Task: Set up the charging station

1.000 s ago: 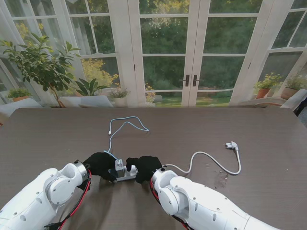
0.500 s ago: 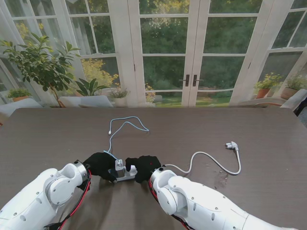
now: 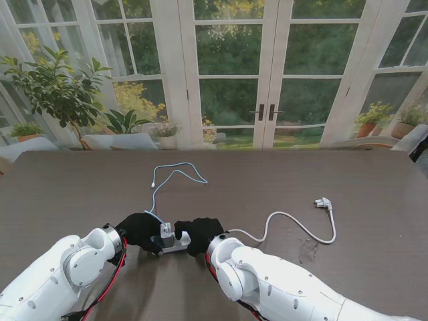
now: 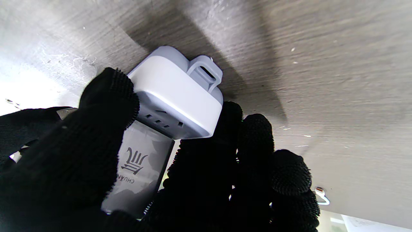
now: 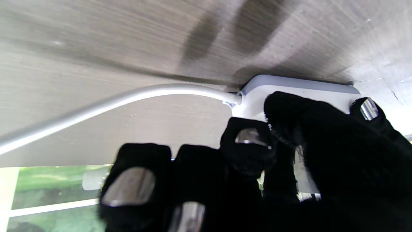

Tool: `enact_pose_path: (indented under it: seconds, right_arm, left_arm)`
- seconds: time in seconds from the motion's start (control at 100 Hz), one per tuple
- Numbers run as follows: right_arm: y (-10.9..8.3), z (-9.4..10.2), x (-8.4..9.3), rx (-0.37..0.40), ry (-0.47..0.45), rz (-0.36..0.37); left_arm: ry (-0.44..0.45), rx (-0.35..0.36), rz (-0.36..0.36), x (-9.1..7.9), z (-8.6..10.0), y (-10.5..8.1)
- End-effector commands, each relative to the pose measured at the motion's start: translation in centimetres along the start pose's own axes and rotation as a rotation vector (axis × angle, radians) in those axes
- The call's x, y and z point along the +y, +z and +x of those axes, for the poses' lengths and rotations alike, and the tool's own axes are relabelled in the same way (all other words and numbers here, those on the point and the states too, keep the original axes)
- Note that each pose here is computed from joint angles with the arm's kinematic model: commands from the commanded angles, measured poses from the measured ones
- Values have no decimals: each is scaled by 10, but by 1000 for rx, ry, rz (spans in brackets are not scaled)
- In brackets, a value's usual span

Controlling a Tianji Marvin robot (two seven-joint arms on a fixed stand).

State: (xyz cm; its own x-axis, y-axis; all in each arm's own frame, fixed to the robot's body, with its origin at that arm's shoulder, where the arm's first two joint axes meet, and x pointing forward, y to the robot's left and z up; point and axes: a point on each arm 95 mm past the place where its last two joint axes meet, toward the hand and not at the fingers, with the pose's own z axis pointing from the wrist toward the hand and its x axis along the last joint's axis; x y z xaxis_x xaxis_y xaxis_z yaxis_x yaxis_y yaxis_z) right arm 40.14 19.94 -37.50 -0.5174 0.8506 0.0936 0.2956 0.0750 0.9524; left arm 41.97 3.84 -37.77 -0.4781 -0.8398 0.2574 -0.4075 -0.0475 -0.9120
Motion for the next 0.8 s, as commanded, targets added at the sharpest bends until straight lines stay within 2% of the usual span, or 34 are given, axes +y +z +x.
enact_pose_path:
  seconds: [0.0, 0.66, 0.79]
  right_arm:
    - [-6, -5, -29, -18, -8, 89]
    - [-6, -13, -51, -48, -12, 153]
    - [-7, -12, -50, -47, 8, 128]
  left_arm:
    - [-10, -22, -86, 27, -5, -7]
    - [-14, -22, -83, 28, -5, -6]
    - [-14, -24, -84, 28, -6, -7]
